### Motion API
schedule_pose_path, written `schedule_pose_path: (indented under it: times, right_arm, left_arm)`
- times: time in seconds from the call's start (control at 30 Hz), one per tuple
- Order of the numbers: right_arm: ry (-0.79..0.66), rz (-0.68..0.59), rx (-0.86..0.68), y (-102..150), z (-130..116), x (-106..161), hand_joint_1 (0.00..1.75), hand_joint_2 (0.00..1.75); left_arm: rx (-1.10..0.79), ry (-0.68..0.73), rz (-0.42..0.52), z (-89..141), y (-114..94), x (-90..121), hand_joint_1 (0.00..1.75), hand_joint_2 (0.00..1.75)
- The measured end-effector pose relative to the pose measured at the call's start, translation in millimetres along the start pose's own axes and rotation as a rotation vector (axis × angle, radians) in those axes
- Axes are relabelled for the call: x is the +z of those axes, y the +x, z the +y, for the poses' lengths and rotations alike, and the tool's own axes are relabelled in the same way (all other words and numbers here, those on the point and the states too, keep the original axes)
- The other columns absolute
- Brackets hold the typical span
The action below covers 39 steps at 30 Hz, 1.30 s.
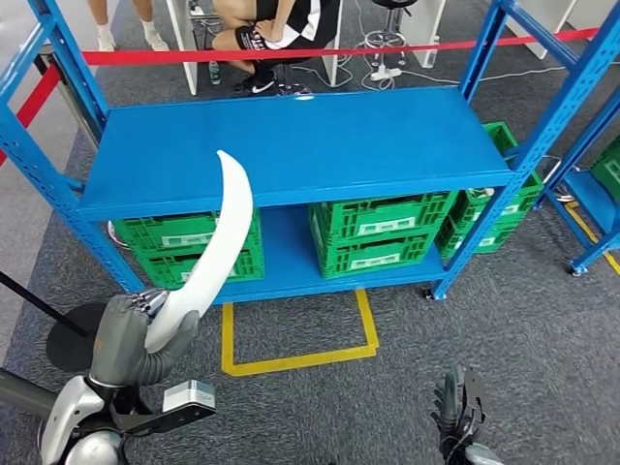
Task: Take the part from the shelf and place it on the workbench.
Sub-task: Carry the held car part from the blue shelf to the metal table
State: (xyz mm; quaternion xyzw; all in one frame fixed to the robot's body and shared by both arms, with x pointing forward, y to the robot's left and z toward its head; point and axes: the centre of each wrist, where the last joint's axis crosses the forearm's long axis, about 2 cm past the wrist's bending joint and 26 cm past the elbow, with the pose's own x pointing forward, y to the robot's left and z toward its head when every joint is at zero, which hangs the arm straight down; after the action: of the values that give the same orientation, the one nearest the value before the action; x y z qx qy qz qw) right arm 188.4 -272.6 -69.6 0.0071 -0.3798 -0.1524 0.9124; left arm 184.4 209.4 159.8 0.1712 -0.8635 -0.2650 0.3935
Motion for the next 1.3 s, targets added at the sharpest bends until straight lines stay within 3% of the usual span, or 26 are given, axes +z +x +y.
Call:
schedule_pose_path:
  times: [0.47, 1.3]
  right_arm:
    - [-0.029, -0.019, -0.023, 4, -1, 0, 0.00, 0.00]
    - [-0.091, -0.036, -0.104, 5, -10, 0, 0.00, 0.00]
  left_arm:
    - [0.142, 0.073, 0.062, -1, -2, -8, 1.75, 1.75]
    - [0.252, 0.085, 0.055, -15, -5, -30, 1.75, 1.75]
